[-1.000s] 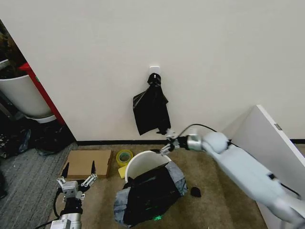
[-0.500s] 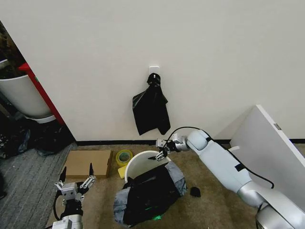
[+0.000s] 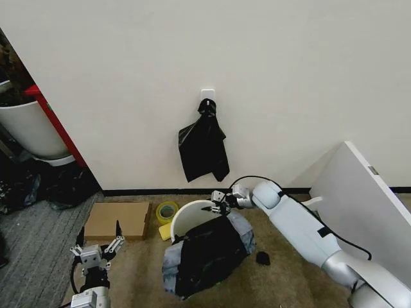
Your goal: Place the garbage bag over the trash bin.
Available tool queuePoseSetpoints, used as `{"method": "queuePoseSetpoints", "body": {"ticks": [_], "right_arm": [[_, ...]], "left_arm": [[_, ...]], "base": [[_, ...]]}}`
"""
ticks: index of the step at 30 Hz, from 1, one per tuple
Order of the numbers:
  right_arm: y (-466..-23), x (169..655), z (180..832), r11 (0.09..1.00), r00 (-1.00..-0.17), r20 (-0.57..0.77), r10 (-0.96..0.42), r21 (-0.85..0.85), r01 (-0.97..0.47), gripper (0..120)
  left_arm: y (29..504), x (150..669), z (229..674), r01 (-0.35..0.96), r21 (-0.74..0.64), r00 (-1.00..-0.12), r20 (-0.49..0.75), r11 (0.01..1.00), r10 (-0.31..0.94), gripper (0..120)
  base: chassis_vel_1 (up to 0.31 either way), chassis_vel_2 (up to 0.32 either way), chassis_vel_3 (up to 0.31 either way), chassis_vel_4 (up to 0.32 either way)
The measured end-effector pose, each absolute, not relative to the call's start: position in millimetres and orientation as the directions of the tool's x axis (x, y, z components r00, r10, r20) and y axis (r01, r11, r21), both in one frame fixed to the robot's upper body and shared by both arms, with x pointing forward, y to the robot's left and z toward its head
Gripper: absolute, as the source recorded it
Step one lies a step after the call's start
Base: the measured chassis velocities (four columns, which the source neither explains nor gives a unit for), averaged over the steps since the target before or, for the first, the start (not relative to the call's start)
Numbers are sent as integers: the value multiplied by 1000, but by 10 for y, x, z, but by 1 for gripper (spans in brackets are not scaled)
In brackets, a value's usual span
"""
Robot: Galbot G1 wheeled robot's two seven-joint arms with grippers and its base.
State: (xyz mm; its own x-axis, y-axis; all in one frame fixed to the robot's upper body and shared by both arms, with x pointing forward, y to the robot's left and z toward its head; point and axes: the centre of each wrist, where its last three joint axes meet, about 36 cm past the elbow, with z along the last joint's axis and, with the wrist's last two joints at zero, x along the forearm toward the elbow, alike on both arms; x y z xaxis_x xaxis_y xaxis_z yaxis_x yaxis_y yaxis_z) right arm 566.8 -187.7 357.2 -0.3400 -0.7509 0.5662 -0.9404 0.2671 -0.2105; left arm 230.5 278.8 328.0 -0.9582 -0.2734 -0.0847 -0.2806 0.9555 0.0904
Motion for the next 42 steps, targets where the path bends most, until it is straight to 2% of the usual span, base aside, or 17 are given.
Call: {"method": "queuePoseSetpoints", "body": {"ticks": [3, 4, 5, 6, 9, 10, 11, 12, 14, 17, 20, 21, 23, 28, 38, 42], "right_arm": [[-1865, 5380, 3557, 442, -473, 526, -707, -193, -876, 11], [-1865, 5380, 3557, 442, -473, 526, -707, -193, -876, 11], [-1830, 5171, 3572, 559, -552, 505, -663, -157, -814, 8], [-1789, 4986, 3603, 640, -594, 501, -630, -99, -762, 6], [-1688, 4591, 3764, 794, -660, 522, -541, 58, -605, 2], [-1686, 4436, 3843, 857, -693, 536, -482, 120, -502, 2], [-1697, 4342, 3877, 886, -713, 542, -445, 148, -440, 2], [-1697, 4342, 3877, 886, -713, 542, -445, 148, -440, 2], [-1688, 4020, 3927, 940, -768, 542, -340, 223, -259, 1], [-1610, 3635, 3941, 958, -808, 555, -198, 284, -40, 1], [-1518, 3417, 3938, 936, -817, 572, -74, 322, 141, 1], [-1518, 3417, 3938, 936, -817, 572, -74, 322, 141, 1], [-1447, 3338, 3939, 900, -815, 579, 5, 352, 256, 1], [-1273, 3210, 3913, 820, -783, 606, 139, 373, 434, 1], [-1099, 3029, 3732, 789, -765, 607, 216, 353, 503, 1], [-1119, 2942, 3760, 805, -777, 586, 229, 335, 489, 13]], "left_arm": [[2794, 2315, 3283, -288, 93, -956, -84, 953, -281, 100], [2794, 2315, 3283, -288, 93, -956, -84, 953, -281, 100], [2795, 2318, 3278, -292, 94, -955, -83, 952, -285, 100], [2794, 2323, 3276, -295, 95, -954, -82, 951, -288, 100], [2782, 2332, 3270, -297, 94, -953, -81, 950, -291, 100], [2775, 2336, 3267, -298, 93, -953, -81, 950, -291, 100], [2768, 2337, 3265, -298, 92, -953, -80, 950, -291, 100], [2768, 2337, 3265, -298, 92, -953, -80, 950, -291, 100], [2755, 2340, 3263, -298, 91, -953, -80, 950, -291, 100], [2745, 2343, 3262, -304, 88, -951, -82, 948, -298, 100], [2746, 2342, 3261, -309, 88, -949, -86, 947, -302, 100], [2746, 2342, 3261, -309, 88, -949, -86, 947, -302, 100], [2742, 2341, 3267, -311, 86, -949, -89, 946, -304, 100], [2745, 2334, 3286, -325, 84, -944, -97, 942, -317, 100], [2751, 2317, 3317, -337, 85, -939, -108, 938, -328, 100], [2744, 2312, 3328, -336, 86, -939, -111, 938, -326, 100]], "base": [[0, 0, 0, 0], [0, 0, 0, 0], [0, 0, 0, 0], [0, 0, 0, 0], [0, 0, 0, 0], [0, 0, 0, 0], [0, 0, 0, 0], [0, 0, 0, 0], [0, 0, 0, 0], [0, 0, 0, 0], [0, 0, 0, 0], [0, 0, 0, 0], [0, 0, 0, 0], [0, 0, 0, 0], [0, 0, 0, 0], [0, 0, 0, 0]]}}
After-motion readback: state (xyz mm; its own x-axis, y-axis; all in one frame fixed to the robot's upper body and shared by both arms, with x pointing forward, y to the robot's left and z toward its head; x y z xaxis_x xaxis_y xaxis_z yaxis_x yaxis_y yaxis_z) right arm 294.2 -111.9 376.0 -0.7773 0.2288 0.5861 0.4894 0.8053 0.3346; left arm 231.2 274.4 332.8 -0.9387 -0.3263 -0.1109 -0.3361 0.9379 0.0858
